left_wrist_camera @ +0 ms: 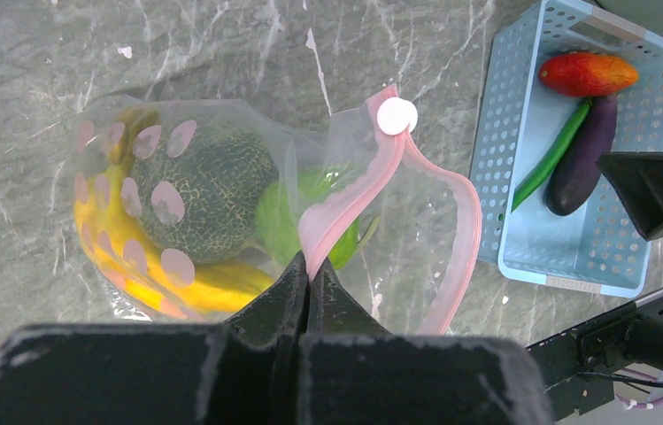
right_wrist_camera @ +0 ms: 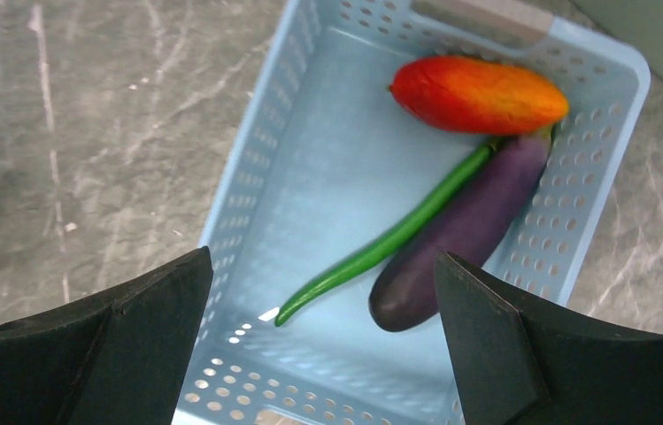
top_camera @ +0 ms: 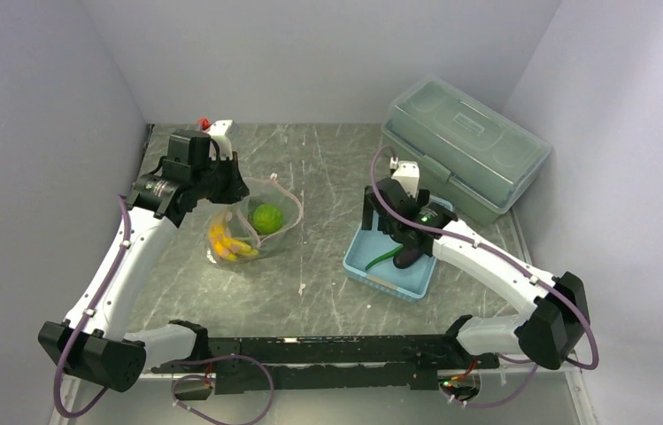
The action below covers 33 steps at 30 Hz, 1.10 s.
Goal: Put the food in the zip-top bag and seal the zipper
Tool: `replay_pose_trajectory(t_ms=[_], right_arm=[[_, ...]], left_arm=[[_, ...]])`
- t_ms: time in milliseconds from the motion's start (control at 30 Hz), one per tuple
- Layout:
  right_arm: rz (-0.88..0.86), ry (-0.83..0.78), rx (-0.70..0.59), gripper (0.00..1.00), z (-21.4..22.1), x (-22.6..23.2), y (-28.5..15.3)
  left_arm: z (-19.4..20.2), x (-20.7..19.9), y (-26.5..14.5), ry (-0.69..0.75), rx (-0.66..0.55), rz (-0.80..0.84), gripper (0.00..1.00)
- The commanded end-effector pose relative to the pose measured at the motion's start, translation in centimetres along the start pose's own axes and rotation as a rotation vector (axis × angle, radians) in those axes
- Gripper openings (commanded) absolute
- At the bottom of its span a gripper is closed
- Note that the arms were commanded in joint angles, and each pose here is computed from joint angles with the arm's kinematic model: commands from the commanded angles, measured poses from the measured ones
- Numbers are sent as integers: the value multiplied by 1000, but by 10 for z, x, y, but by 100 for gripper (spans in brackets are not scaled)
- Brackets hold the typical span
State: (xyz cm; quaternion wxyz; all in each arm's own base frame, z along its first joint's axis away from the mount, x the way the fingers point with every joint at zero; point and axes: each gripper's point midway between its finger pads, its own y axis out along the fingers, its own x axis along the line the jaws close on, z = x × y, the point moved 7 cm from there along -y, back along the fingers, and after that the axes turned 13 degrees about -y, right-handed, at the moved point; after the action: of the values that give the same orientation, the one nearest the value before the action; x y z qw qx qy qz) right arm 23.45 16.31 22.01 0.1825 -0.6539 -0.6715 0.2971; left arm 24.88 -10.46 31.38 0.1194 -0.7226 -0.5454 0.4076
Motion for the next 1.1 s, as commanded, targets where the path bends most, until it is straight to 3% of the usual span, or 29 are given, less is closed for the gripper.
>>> replay_pose_trajectory(t_ms=[0, 233, 533, 767, 1067], right_arm=[[64, 121, -10, 100, 6, -13, 1], [146, 230, 49, 100, 26, -24, 15], [277, 349, 117, 83, 49, -34, 34], [308, 383, 157, 65, 63, -39, 52], [342, 375, 216, 61, 76, -40, 69]], left_arm=[[-6, -2, -3, 19, -39, 20, 0], [-6, -2, -3, 18, -41, 20, 0], [-6, -3, -4, 18, -39, 24, 0], [-6, -3, -4, 17, -39, 26, 0], [-6, -3, -2, 17, -35, 27, 0]])
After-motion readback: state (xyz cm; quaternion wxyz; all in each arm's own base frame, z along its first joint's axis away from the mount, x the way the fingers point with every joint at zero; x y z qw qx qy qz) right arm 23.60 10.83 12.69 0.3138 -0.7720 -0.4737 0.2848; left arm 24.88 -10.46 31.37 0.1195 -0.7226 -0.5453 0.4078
